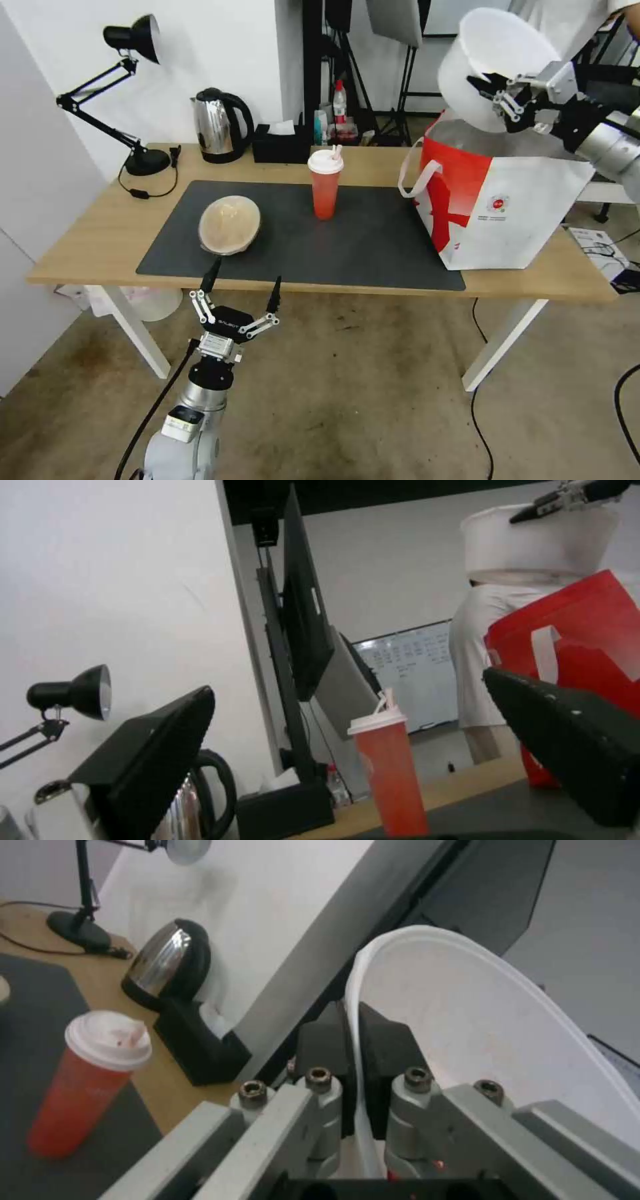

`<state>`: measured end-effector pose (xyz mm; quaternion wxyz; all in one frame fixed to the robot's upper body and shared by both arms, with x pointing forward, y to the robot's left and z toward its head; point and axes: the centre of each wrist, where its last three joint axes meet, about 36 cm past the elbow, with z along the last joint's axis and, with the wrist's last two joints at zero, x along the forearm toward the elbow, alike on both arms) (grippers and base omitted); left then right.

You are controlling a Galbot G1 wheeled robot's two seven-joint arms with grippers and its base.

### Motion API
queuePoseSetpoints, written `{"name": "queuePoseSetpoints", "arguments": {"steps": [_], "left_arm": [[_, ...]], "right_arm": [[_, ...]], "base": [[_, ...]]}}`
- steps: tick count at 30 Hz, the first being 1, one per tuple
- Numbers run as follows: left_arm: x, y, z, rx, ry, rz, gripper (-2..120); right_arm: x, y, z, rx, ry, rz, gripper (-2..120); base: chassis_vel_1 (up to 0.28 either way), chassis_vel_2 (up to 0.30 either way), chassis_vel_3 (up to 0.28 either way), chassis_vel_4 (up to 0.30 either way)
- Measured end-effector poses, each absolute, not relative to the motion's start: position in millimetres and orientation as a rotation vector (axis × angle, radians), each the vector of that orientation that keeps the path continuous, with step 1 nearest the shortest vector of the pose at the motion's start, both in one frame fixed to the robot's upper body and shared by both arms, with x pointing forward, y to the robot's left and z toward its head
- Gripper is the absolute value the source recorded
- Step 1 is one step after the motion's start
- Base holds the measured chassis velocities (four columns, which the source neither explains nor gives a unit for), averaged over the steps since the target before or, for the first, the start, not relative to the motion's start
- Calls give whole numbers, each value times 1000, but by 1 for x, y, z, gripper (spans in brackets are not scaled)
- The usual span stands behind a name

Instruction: Pick up the trash from the table and place it into the takeout bag.

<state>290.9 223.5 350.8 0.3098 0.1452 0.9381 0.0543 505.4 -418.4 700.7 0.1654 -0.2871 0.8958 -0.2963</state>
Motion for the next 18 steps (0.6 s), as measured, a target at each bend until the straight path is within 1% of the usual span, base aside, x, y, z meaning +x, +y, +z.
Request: {"name": "queuePoseSetpoints", "arguments": {"steps": [8, 18], "left_arm": [[291, 225, 350, 378, 2478, 147, 100], [289, 226, 350, 375, 2479, 151, 100]], "right_arm": [[504, -435, 674, -785, 2611, -859, 0], [504, -441, 655, -777, 2651, -851, 0]], "base": [[0, 0, 0, 0], [0, 0, 0, 0]]}}
